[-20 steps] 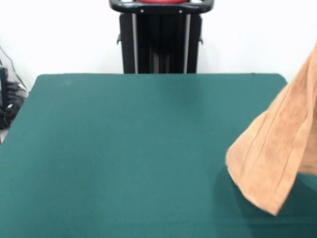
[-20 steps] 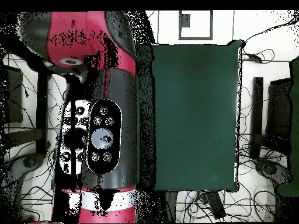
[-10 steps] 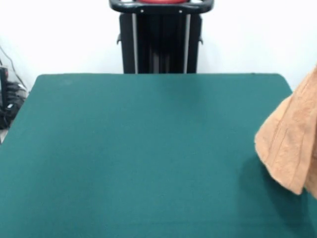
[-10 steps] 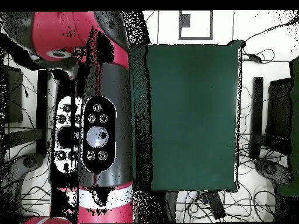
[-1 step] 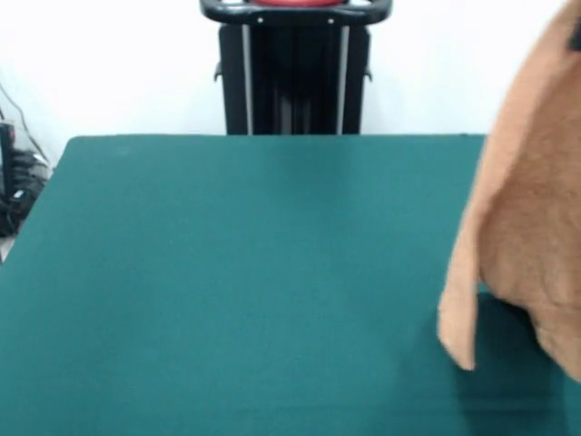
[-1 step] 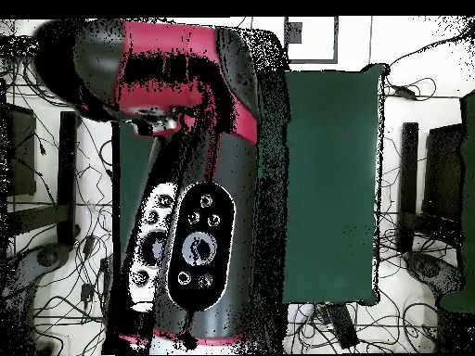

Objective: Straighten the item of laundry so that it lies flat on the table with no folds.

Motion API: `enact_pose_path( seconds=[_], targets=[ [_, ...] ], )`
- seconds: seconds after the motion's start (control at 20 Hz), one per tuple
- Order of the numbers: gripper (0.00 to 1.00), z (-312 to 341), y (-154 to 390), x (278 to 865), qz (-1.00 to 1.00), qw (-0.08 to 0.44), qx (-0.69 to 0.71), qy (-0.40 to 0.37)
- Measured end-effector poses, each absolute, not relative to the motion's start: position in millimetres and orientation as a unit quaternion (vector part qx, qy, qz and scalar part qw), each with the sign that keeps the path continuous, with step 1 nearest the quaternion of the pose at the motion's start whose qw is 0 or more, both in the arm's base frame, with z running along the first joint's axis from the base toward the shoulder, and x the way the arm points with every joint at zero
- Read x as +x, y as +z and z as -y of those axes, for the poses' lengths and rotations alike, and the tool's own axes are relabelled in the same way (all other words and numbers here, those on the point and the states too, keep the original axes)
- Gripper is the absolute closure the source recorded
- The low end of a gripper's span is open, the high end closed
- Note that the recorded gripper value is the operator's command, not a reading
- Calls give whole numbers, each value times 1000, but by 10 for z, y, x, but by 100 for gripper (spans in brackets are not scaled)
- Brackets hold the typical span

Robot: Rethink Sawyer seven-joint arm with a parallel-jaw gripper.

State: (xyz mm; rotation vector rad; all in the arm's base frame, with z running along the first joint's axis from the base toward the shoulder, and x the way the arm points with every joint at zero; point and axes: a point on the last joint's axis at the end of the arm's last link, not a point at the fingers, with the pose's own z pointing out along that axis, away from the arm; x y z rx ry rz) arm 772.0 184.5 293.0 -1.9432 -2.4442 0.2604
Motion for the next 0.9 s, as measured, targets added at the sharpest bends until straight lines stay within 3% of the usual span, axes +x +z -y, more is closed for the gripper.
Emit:
enact_pose_path(
  seconds=[0.55,0.9],
  targets=[
    [100,-506,3346,7461,725,10,-685,79],
    [100,-415,3721,7279,723,-11,-687,78]
  ],
)
